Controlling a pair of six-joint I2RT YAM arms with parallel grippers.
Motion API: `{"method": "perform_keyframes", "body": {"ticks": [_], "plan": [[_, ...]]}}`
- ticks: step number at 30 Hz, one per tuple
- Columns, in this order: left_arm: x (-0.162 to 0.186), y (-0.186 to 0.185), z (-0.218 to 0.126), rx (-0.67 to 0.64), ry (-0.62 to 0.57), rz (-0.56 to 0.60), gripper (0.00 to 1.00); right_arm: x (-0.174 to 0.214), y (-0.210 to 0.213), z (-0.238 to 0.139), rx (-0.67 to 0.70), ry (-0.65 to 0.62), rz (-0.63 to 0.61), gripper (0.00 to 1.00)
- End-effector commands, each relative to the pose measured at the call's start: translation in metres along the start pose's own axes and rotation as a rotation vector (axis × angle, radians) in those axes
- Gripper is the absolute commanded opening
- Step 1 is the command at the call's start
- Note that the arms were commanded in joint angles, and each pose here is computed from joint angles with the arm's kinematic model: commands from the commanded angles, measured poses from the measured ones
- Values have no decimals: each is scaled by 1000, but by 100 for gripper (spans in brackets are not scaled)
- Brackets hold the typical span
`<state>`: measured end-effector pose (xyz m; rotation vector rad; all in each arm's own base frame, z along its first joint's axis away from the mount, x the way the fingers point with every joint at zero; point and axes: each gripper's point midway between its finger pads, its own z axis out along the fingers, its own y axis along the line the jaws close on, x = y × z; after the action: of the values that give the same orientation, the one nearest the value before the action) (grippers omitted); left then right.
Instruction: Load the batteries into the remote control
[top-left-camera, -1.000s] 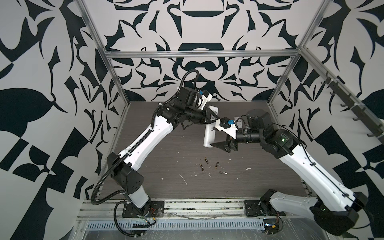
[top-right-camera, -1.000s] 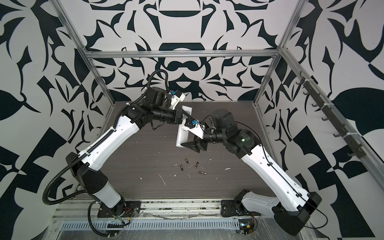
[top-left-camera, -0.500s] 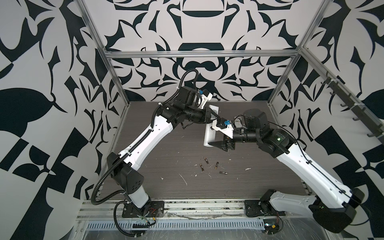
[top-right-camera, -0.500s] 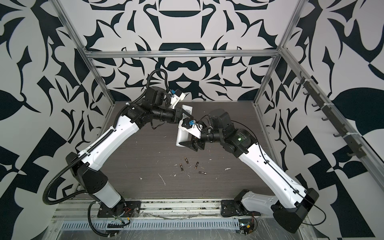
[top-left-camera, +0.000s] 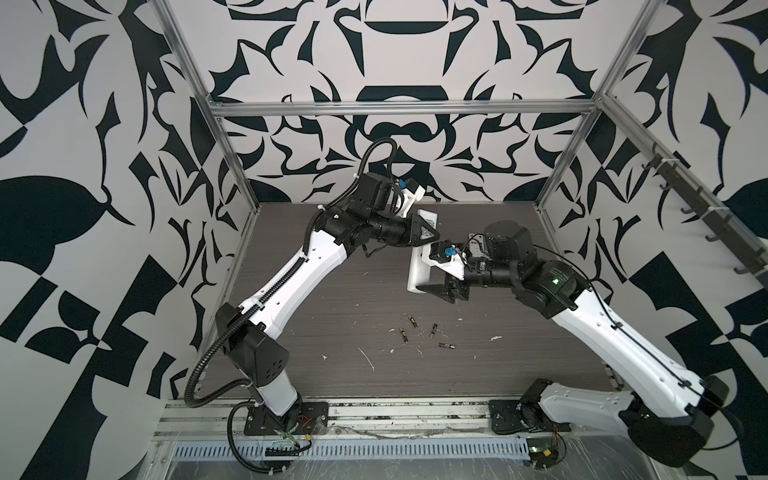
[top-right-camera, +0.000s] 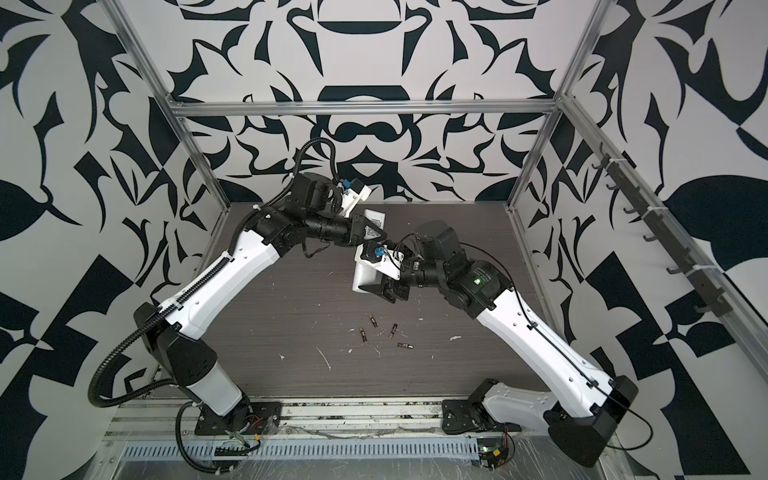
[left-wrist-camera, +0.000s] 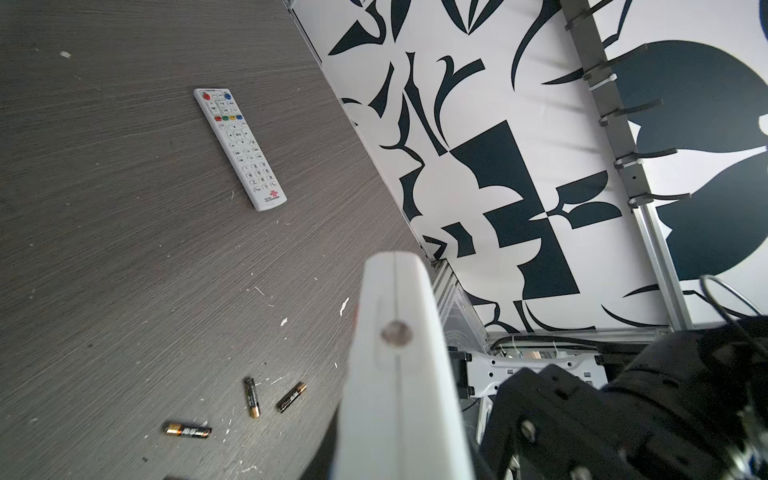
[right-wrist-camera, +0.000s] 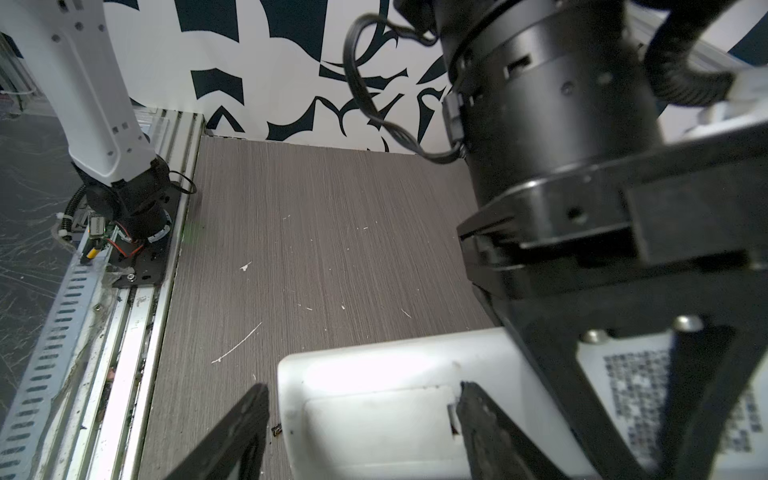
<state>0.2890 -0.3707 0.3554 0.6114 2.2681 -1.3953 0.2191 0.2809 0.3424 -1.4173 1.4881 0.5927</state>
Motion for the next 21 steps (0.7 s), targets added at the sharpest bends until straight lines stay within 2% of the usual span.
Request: {"method": "perform_keyframes", "body": {"ticks": [1, 11, 21], "plan": [[-3, -28, -5, 101, -6, 32, 0, 13, 6, 5, -18, 27, 30, 75], [-8, -27, -5, 96, -17, 33, 0, 22, 19, 5, -58, 31, 81, 74], [-7, -20, -1, 78, -12, 26, 0, 12, 30, -5, -98, -7, 125, 69]]}}
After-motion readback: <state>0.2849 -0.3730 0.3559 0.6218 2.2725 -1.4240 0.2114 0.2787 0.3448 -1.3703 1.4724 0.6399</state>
